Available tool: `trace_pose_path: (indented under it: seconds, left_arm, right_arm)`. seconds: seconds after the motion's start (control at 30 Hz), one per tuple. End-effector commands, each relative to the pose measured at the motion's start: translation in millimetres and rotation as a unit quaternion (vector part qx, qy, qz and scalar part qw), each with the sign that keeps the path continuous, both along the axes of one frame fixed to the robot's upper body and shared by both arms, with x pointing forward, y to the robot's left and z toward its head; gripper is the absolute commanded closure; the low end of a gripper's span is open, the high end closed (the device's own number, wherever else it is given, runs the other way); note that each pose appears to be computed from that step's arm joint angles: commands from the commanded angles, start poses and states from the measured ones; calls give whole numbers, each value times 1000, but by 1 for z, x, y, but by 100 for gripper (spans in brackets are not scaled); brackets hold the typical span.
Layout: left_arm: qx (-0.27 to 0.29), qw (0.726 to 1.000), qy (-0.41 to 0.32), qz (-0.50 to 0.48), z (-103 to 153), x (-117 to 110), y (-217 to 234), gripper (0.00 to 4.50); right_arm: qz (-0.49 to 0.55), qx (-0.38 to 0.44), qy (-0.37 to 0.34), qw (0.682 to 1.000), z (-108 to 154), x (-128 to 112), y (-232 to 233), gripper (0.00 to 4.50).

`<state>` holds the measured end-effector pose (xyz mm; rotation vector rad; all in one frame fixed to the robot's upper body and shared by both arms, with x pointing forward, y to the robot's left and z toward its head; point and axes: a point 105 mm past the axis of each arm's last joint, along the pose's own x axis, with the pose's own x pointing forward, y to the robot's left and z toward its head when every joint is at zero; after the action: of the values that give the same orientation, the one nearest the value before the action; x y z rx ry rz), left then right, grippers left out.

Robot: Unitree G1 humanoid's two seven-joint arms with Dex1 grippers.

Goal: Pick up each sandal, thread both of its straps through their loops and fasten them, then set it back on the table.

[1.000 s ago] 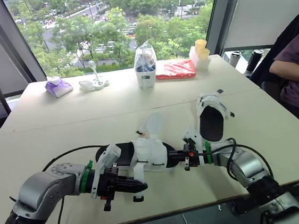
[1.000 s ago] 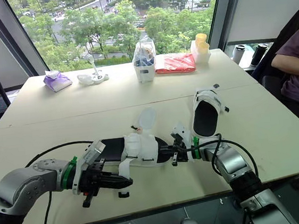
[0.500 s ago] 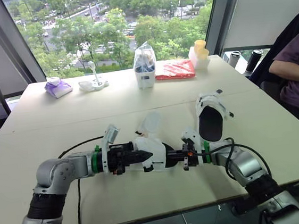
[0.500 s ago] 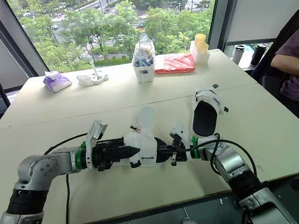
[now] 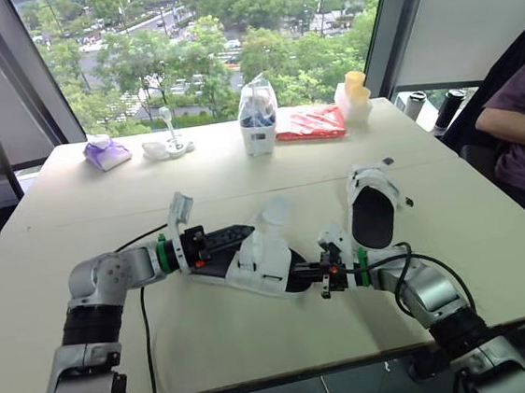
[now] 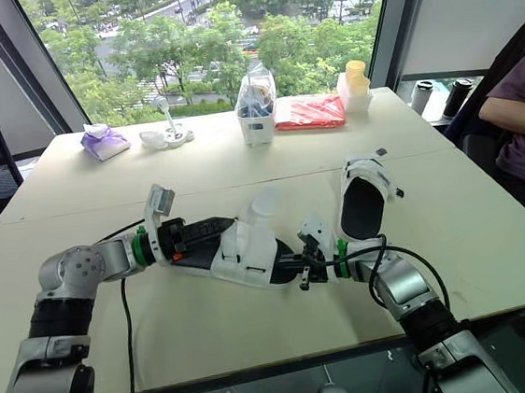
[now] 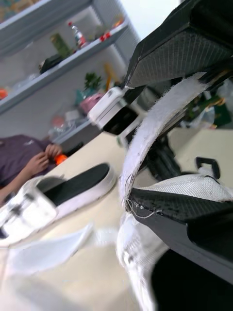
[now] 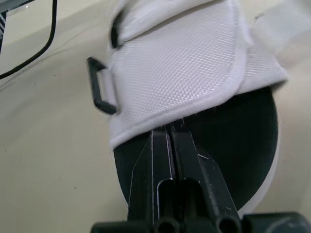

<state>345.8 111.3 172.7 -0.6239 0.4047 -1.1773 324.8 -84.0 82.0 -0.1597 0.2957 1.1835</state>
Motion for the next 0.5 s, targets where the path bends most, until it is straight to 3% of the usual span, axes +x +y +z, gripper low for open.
trace_pose_path:
  seconds: [0.03, 0.33, 0.5]
  left_arm:
    - [-20, 998, -54, 38, 29, 19, 7, 115]
    - [-15, 997, -57, -40, 35, -1, -6, 115]
    - [15, 994, -73, -84, 32, -11, -13, 115]
  right_arm:
    - [-29, -46, 50, 997, -35, -4, -15, 450]
    - [-33, -46, 48, 997, -35, -4, -16, 450]
    - [-35, -46, 49, 997, -36, -4, -16, 450]
